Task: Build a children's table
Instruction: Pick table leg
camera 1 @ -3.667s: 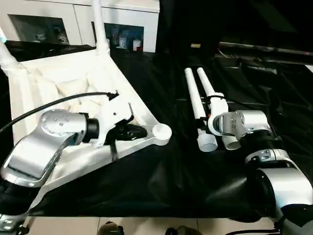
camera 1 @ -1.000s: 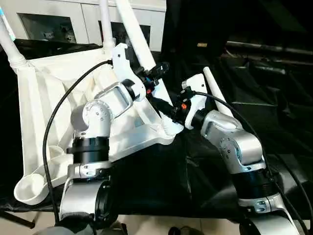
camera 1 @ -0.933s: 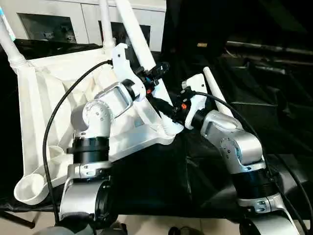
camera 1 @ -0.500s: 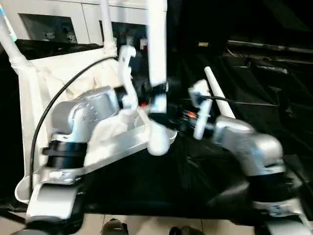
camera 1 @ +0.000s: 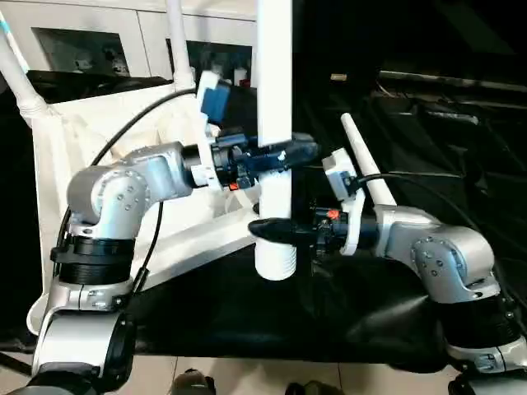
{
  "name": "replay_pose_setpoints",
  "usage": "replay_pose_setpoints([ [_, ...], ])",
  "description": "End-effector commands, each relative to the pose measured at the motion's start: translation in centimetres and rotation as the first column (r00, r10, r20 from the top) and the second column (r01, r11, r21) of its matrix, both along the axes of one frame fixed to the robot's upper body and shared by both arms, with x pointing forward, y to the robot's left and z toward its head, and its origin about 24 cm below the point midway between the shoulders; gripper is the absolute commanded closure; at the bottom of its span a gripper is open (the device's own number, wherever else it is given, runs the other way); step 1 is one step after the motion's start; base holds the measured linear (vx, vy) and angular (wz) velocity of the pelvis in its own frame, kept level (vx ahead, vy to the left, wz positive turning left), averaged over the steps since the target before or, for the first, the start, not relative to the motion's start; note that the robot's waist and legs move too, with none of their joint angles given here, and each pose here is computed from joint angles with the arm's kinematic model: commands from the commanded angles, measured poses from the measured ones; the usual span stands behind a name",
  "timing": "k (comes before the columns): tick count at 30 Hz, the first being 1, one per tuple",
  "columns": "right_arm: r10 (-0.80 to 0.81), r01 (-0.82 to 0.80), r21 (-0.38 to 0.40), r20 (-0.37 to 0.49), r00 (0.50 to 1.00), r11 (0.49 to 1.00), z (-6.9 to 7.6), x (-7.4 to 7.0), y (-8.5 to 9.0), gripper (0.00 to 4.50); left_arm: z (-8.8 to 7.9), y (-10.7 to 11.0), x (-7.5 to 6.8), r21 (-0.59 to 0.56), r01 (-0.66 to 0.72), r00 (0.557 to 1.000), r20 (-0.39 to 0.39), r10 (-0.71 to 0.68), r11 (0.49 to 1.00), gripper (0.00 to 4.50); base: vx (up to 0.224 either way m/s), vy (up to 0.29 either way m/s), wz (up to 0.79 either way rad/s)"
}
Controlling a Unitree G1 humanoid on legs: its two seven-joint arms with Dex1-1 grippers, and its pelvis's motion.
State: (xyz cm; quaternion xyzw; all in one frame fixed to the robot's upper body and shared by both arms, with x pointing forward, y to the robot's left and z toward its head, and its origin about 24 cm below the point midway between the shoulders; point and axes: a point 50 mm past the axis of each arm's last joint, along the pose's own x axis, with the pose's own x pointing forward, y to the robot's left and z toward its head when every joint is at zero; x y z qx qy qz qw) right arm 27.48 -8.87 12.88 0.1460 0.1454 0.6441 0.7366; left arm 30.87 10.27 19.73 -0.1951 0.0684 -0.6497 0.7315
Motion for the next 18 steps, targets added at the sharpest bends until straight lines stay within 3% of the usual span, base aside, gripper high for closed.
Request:
replay_pose_setpoints([
  [1, -0.063, 0.063, -0.046, -0.003, 0.998, 0.997, -0.3, 0.5, -0.6, 2.56, 1.5, -0.5, -0.2, -0.043, 0.054, 0.998, 0.044, -0.052, 0.998, 2.62, 0.000, 0.000, 0.00],
  [2, -0.068, 0.068, -0.045, -0.001, 0.998, 0.997, -0.3, 0.6, -0.6, 2.57, 1.5, -0.5, -0.1, -0.047, 0.049, 0.998, 0.042, -0.047, 0.998, 2.62, 0.000, 0.000, 0.00],
  [5, -0.121, 0.121, -0.040, 0.018, 0.993, 0.992, -0.1, 1.2, -0.6, 2.59, 1.0, -0.5, 1.3, 0.002, -0.103, 0.995, 0.014, 0.103, 0.995, 1.92, 0.000, 0.000, 0.00],
  [7, -0.146, 0.147, -0.039, 0.026, 0.989, 0.988, -0.1, 1.4, -0.6, 2.59, 0.8, -0.5, 1.9, 0.007, -0.152, 0.988, -0.017, 0.153, 0.988, 1.87, 0.000, 0.000, 0.00],
  [9, -0.211, 0.213, -0.039, 0.045, 0.976, 0.976, 0.1, 2.0, -0.6, 2.60, 0.4, -0.4, 2.8, 0.052, -0.271, 0.963, 0.000, 0.271, 0.961, 1.50, 0.000, 0.000, 0.00],
  [12, -0.273, 0.275, -0.035, 0.062, 0.960, 0.961, 0.3, 2.6, -0.6, 2.60, -0.5, -0.2, 4.1, 0.130, -0.473, 0.875, -0.042, 0.481, 0.871, 1.41, 0.000, 0.000, 0.00],
  [16, -0.292, 0.295, -0.039, 0.072, 0.954, 0.955, 0.5, 2.8, -0.6, 2.60, -0.5, -0.4, 4.3, 0.089, -0.515, 0.847, -0.094, 0.522, 0.852, 1.74, 0.000, 0.000, 0.00],
  [18, -0.299, 0.302, -0.041, 0.078, 0.951, 0.952, 0.5, 2.9, -0.5, 2.60, -0.5, -0.8, 4.1, 0.077, -0.503, 0.855, -0.100, 0.508, 0.861, 1.93, 0.000, 0.000, 0.00],
])
